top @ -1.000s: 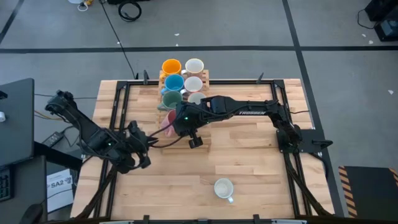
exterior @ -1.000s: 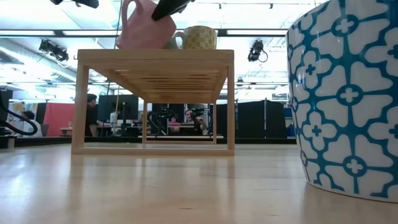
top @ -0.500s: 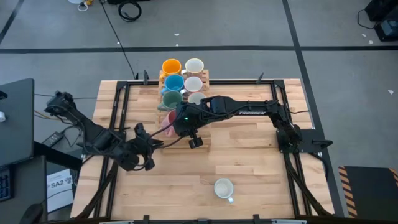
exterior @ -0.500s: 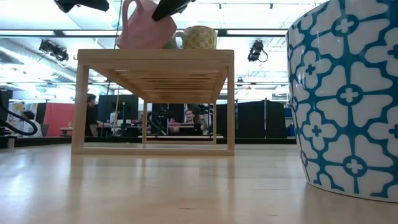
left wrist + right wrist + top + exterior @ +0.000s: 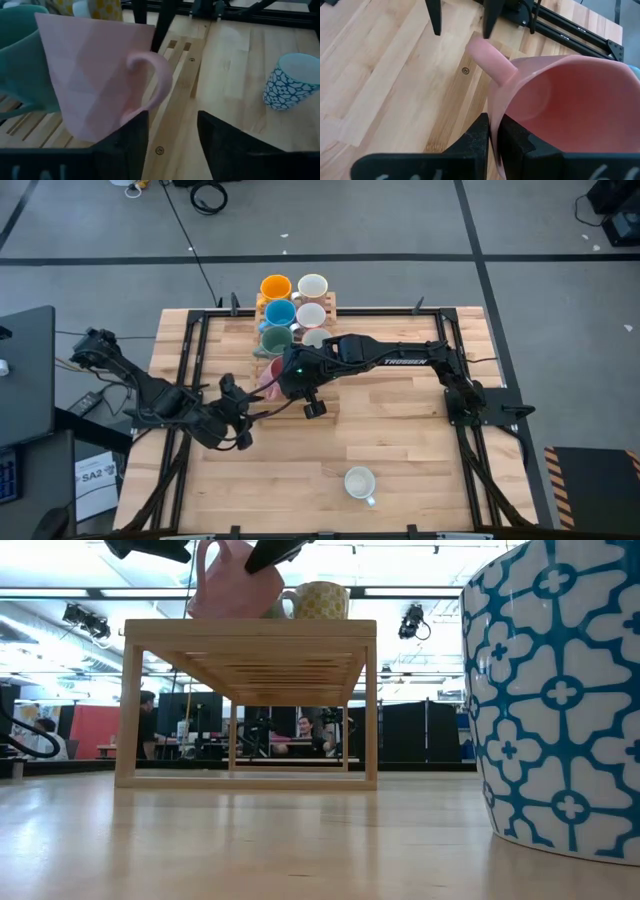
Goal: Place coffee mugs
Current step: Put the pink mug on the shelf
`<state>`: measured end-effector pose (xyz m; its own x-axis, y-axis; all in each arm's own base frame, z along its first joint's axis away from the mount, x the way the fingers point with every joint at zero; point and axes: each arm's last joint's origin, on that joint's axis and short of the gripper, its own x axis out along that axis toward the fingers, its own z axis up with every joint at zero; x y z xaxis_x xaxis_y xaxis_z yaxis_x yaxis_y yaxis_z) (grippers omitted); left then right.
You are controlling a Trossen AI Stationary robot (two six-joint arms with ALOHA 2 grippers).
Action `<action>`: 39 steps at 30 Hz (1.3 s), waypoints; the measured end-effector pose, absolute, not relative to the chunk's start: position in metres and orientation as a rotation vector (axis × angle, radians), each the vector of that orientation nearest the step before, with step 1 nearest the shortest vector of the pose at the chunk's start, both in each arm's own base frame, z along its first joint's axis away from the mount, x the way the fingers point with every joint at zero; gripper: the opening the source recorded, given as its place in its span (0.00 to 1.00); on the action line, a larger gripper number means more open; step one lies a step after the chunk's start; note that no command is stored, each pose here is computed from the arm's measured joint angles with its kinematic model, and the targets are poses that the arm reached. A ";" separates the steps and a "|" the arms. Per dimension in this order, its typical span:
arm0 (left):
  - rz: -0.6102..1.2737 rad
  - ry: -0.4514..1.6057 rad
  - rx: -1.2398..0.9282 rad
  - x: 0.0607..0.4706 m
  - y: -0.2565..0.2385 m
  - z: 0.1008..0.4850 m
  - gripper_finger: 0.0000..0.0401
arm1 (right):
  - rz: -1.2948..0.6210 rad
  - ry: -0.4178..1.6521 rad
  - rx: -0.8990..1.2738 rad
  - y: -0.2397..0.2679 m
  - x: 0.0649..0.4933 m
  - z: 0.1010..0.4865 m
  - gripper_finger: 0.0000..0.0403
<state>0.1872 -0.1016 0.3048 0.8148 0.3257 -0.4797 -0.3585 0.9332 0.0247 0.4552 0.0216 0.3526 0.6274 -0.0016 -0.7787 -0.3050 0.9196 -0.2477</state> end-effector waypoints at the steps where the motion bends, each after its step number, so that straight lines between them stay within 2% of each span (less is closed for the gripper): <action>1: 0.369 0.499 -0.068 0.188 -0.101 0.305 0.45 | 0.179 0.880 -0.377 0.022 0.455 0.353 0.10; 21: 0.406 0.346 -0.001 0.200 -0.102 0.319 0.47 | 0.174 0.875 -0.369 0.022 0.456 0.352 0.10; 31: 0.529 0.372 0.199 0.213 -0.110 0.302 0.42 | 0.140 0.859 -0.304 0.022 0.458 0.353 0.10; 39: 0.561 0.366 0.238 0.211 -0.111 0.302 0.41 | 0.112 0.854 -0.247 0.022 0.459 0.353 0.10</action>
